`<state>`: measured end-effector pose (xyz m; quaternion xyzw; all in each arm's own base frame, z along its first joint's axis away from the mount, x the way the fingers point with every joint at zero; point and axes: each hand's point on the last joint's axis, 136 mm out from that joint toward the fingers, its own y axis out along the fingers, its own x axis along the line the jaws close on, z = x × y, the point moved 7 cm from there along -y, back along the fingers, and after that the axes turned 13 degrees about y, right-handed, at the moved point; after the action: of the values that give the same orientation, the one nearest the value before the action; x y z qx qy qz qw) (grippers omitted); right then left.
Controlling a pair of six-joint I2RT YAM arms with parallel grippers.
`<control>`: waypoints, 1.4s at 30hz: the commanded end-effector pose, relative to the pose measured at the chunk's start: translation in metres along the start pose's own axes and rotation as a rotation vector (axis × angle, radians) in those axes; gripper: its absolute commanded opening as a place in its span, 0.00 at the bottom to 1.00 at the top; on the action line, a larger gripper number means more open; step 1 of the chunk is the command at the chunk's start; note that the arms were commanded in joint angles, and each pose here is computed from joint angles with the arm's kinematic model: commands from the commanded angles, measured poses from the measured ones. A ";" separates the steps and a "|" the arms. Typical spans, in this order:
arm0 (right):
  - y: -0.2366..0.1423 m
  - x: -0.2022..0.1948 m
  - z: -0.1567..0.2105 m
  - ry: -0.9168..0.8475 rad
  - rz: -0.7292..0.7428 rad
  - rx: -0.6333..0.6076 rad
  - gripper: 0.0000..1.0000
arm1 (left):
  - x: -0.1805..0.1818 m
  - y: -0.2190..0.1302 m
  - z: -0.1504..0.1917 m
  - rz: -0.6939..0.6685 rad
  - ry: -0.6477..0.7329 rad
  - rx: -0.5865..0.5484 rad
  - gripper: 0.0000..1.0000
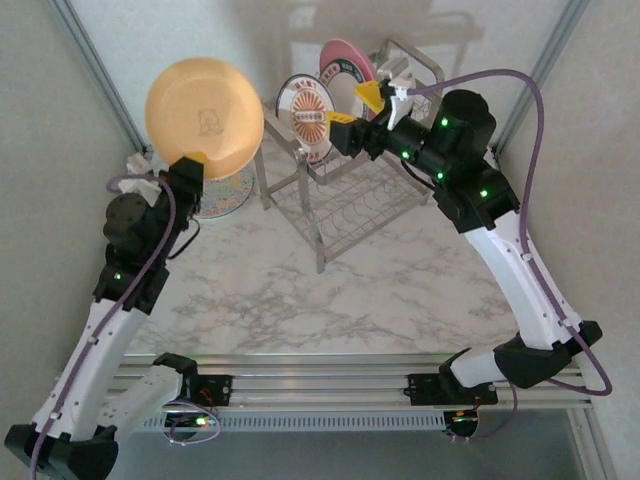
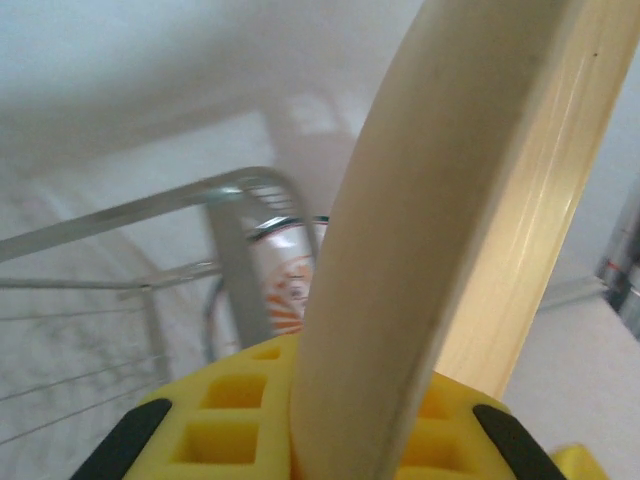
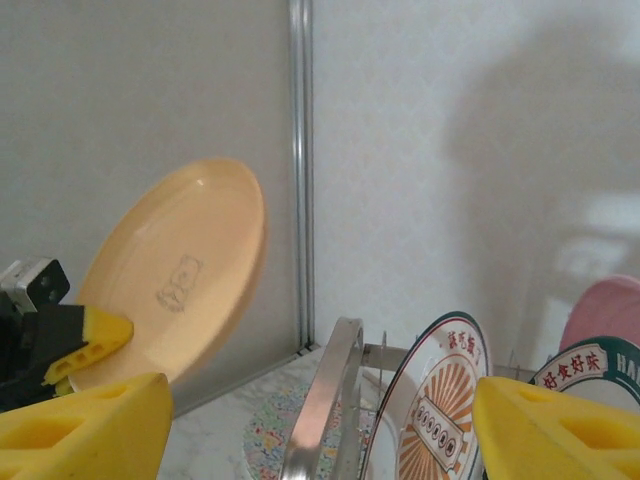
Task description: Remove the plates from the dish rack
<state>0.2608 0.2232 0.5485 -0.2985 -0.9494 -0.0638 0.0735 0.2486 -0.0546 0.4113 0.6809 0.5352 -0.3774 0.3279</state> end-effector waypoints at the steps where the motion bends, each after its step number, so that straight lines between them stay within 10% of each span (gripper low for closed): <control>1: -0.001 0.016 0.004 -0.106 -0.061 0.031 0.79 | 0.036 -0.017 0.004 -0.181 -0.051 -0.042 0.00; 21: -0.019 0.051 0.059 -0.127 -0.025 0.303 0.79 | 0.210 -0.046 0.115 -0.672 -0.133 0.297 0.00; 42: -0.014 0.050 0.059 -0.128 -0.011 0.304 0.79 | 0.268 -0.044 0.167 -0.757 -0.144 0.525 0.00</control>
<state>0.2093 0.2489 0.4896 -0.2835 -0.9500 0.1115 0.0692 0.2149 -0.0567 0.0965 0.4534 0.6198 -0.6402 0.0230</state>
